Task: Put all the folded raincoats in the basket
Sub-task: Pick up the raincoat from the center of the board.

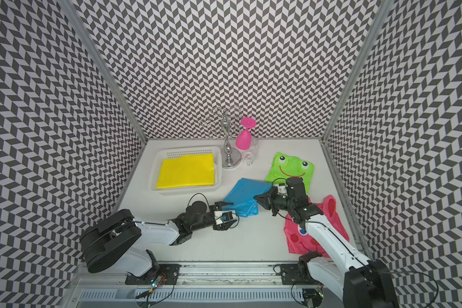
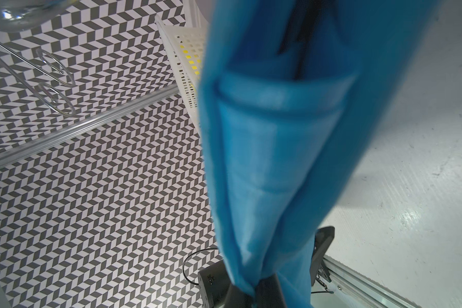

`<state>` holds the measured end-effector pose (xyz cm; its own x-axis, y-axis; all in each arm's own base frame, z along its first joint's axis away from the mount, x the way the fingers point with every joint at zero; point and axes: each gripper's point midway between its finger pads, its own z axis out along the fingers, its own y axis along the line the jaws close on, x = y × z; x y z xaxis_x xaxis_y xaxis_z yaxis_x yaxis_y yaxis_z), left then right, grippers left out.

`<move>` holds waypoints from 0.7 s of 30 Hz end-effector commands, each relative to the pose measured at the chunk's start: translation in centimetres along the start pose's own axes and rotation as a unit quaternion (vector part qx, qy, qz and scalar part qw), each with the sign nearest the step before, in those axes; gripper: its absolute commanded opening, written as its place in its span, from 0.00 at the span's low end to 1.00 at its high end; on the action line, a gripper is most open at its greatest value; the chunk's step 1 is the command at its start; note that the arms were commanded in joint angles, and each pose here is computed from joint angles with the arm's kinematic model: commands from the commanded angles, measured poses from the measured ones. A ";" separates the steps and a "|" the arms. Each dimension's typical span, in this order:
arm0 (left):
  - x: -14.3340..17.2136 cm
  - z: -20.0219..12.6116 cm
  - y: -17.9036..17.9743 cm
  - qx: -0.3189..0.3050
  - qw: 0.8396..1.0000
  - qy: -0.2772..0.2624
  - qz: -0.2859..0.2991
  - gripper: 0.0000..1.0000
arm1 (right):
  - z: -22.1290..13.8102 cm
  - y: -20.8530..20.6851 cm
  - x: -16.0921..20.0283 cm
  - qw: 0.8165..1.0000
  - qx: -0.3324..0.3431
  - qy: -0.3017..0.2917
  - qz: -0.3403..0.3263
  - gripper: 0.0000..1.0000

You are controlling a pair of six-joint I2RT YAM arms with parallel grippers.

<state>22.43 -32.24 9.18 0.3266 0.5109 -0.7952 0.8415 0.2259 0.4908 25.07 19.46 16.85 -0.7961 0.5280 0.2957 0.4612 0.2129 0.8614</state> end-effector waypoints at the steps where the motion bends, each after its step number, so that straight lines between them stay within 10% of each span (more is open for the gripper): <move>1: -0.9 0.9 1.8 -0.032 0.999 -0.010 0.010 0.56 | -0.4 1.4 0.0 0.999 -0.033 -0.006 -0.019 0.00; 7: 0.3 1.8 4.5 -0.040 0.999 0.021 0.000 0.02 | -0.4 1.0 0.2 0.999 -0.030 0.002 -0.040 0.00; 9: 0.4 1.4 6.3 -0.037 0.999 0.019 -0.023 0.00 | -0.5 0.6 0.4 0.998 -0.013 0.006 -0.053 0.06; 12: -0.1 0.4 8.4 -0.014 0.998 0.011 -0.053 0.00 | -1.2 1.7 0.6 0.997 -0.015 -0.004 -0.081 0.51; 14: -0.8 -0.2 8.7 0.016 0.998 0.002 -0.055 0.00 | -1.9 3.2 0.5 0.993 -0.028 -0.021 -0.115 0.65; 21: -2.6 -2.0 8.5 0.131 0.988 0.017 -0.084 0.00 | -3.1 7.1 -0.7 0.923 0.036 -0.062 -0.379 0.71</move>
<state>30.88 -30.04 15.69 0.2079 0.5152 -0.8315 0.9105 0.2086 0.3569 26.85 18.64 23.47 -0.8801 0.4510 -0.1484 0.0694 0.4315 0.8995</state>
